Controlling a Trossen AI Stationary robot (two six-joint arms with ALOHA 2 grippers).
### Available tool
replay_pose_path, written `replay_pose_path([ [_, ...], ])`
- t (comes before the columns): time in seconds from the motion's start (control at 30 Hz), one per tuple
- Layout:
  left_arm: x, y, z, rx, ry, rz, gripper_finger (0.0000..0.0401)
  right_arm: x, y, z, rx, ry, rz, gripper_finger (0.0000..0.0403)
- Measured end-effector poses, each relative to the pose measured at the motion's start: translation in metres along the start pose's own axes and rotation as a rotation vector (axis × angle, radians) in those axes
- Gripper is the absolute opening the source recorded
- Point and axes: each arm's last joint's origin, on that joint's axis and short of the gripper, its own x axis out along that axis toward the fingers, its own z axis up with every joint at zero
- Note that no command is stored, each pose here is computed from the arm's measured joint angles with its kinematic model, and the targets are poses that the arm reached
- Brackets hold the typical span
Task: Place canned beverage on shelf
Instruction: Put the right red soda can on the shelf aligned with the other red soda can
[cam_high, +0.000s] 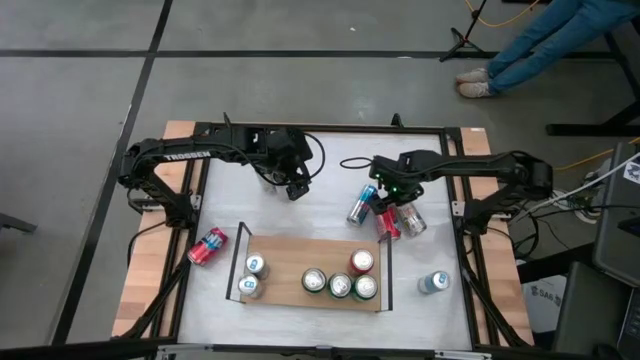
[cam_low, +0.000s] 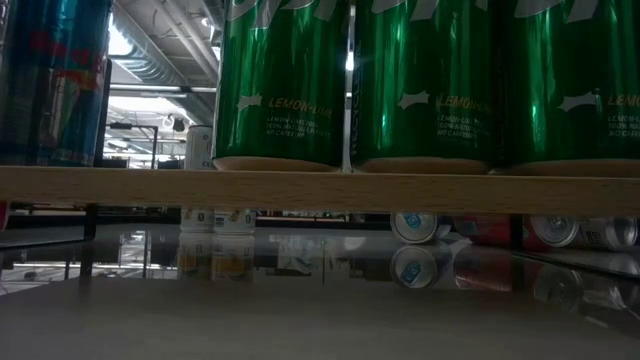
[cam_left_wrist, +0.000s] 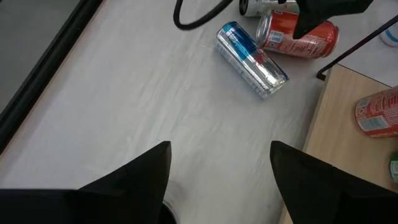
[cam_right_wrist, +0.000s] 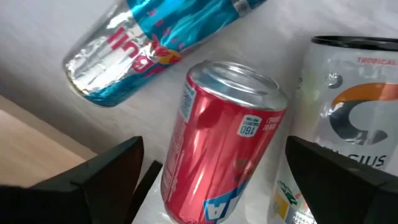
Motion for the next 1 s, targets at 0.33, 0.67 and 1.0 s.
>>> replay_pose_path([
  [0.33,0.000,0.000,0.000,0.000,0.000,0.000,0.0264,0.019,0.001,0.007,0.021,0.063,-0.040,0.0381],
  [0.67,0.000,0.000,0.000,0.001,0.000,0.000,0.0264,0.032,0.000,0.011,0.033,0.098,-0.069,0.0381],
  [1.0,0.000,0.000,0.000,0.014,0.000,0.000,0.0264,0.036,0.002,0.014,0.026,0.076,-0.056,0.0348],
])
